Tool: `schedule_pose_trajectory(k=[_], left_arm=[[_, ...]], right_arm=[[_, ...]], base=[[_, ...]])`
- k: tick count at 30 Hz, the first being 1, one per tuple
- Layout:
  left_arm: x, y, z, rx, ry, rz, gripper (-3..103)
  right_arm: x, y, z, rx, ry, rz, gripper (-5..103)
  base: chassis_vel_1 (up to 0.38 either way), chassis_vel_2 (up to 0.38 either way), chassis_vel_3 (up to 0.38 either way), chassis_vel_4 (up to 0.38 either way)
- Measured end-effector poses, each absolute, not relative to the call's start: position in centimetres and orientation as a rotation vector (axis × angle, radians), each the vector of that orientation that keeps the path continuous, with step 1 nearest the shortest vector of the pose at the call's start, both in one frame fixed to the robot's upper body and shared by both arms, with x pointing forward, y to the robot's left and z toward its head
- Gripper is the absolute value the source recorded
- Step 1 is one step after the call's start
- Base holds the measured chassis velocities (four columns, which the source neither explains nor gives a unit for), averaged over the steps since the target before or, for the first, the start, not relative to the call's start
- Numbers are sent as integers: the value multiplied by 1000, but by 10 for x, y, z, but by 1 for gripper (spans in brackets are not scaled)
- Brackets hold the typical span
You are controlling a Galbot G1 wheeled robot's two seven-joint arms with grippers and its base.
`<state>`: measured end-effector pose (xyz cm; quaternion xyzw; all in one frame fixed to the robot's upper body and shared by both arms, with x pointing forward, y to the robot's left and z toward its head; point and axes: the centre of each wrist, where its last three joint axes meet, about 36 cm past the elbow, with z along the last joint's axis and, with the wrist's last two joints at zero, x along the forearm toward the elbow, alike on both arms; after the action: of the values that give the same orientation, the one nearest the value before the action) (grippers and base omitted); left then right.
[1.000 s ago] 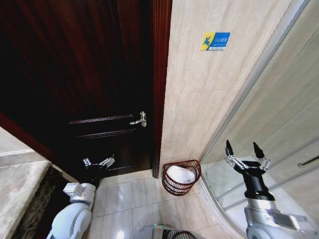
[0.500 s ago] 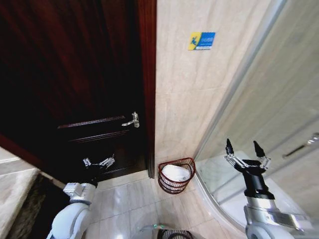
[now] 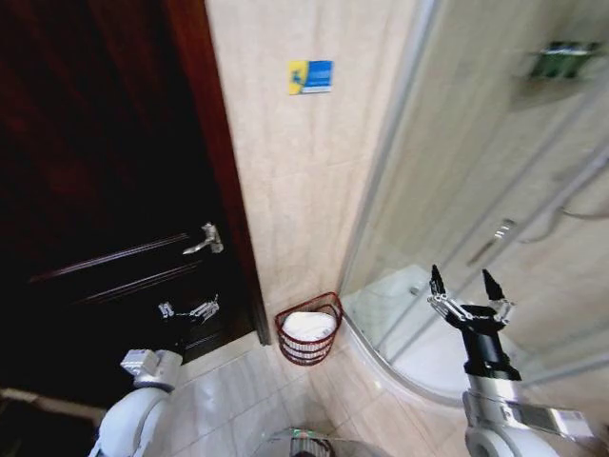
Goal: Discard the used towel into the hamper.
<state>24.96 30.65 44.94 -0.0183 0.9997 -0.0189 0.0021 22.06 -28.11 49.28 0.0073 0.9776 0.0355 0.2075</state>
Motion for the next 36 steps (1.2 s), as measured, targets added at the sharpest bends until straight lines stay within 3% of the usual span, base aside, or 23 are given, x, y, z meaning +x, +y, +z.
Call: schedule_pose_trajectory(k=[17,36], left_arm=[[250,306,449,-57,3136,-59,100],[250,306,449,-57,3136,-59,100]], right_arm=[[221,-282,490,30,2711,106,100],[224,-285,485,45,2684,140,100]], base=[[-116,-119,-113,-126],[-20,-23,7,5]])
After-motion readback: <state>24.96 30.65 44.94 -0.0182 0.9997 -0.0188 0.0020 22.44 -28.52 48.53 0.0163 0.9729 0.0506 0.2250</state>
